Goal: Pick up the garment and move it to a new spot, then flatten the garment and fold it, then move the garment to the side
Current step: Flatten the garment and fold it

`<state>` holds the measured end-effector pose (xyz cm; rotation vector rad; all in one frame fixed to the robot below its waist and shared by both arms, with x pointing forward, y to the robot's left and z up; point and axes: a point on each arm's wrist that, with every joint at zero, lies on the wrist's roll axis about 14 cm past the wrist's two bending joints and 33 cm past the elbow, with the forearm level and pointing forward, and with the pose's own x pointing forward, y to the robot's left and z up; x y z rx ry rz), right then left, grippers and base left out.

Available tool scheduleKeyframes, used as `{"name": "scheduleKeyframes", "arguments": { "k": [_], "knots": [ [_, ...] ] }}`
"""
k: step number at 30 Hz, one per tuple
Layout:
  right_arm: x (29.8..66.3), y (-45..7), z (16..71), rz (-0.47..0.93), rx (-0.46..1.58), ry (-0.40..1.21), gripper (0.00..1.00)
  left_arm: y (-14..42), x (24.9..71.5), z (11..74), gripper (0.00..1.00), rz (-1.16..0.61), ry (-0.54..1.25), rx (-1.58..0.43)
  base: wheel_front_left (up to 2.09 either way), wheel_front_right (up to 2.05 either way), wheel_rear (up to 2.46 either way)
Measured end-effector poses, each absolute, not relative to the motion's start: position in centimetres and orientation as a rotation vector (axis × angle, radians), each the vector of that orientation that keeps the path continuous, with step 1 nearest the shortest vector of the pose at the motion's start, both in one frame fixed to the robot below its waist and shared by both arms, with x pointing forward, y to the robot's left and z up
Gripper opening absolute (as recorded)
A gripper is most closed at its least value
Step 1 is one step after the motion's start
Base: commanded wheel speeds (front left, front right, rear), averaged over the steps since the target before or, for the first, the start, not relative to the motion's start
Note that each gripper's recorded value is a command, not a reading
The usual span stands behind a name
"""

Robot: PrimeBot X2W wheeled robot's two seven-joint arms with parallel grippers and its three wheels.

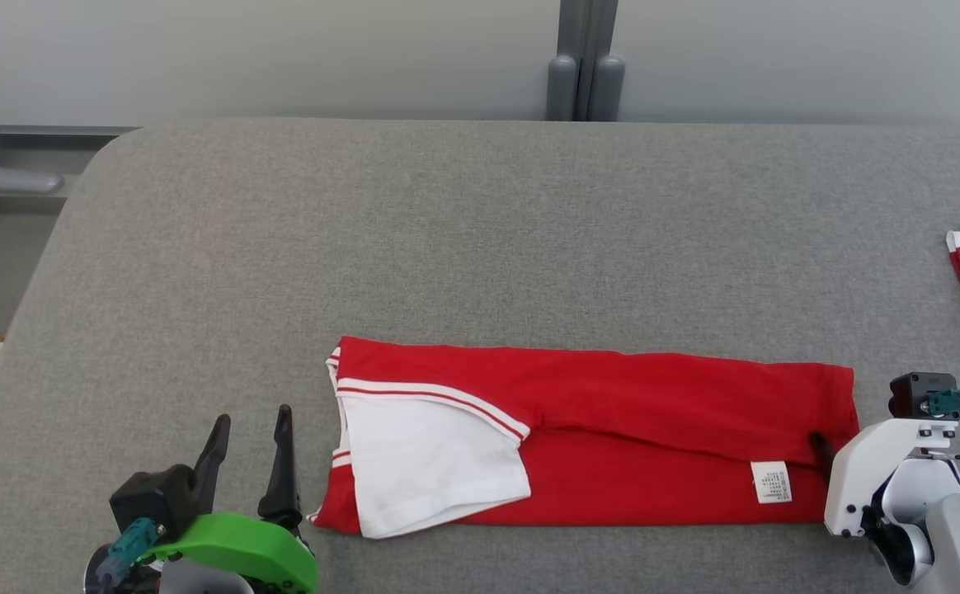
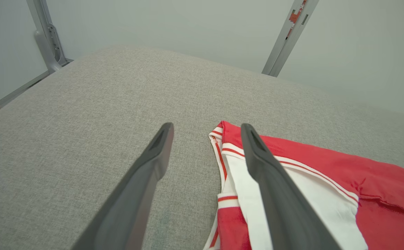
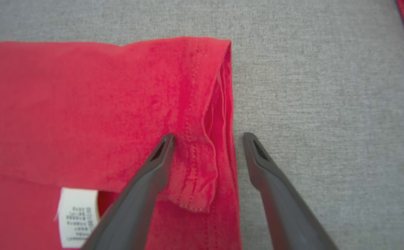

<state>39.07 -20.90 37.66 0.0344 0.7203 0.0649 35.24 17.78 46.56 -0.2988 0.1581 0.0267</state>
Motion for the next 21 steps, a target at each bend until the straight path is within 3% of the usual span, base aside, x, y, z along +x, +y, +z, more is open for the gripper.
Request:
{"name": "scheduleKeyframes", "arguments": {
  "k": [2, 3, 4, 10, 21],
  "knots": [
    [39.1, -20.8, 37.4, 0.062, 0.041, 0.731, 0.27, 17.9, 35.2, 46.6, 1.00, 0.031, 0.156, -0.297, 0.00, 0.00, 0.00],
    [39.1, -20.8, 37.4, 0.061, 0.044, 0.733, 0.04, 17.9, 35.2, 46.7, 1.00, 0.031, 0.155, -0.297, 0.00, 0.00, 0.00],
    [39.1, -20.8, 37.4, 0.059, 0.049, 0.733, 0.00, 17.8, 35.2, 46.7, 1.00, 0.029, 0.153, -0.297, 0.00, 0.00, 0.00],
    [39.5, -22.0, 38.2, 0.021, 0.076, 0.695, 0.00, 16.8, 35.8, 47.1, 1.00, -0.004, 0.147, -0.289, 0.00, 0.00, 0.00],
    [37.3, -30.8, 41.1, -0.158, 0.045, 0.618, 0.00, 13.8, 37.0, 47.1, 1.00, -0.089, 0.156, -0.288, 0.00, 0.00, 0.00]
  ]
}}
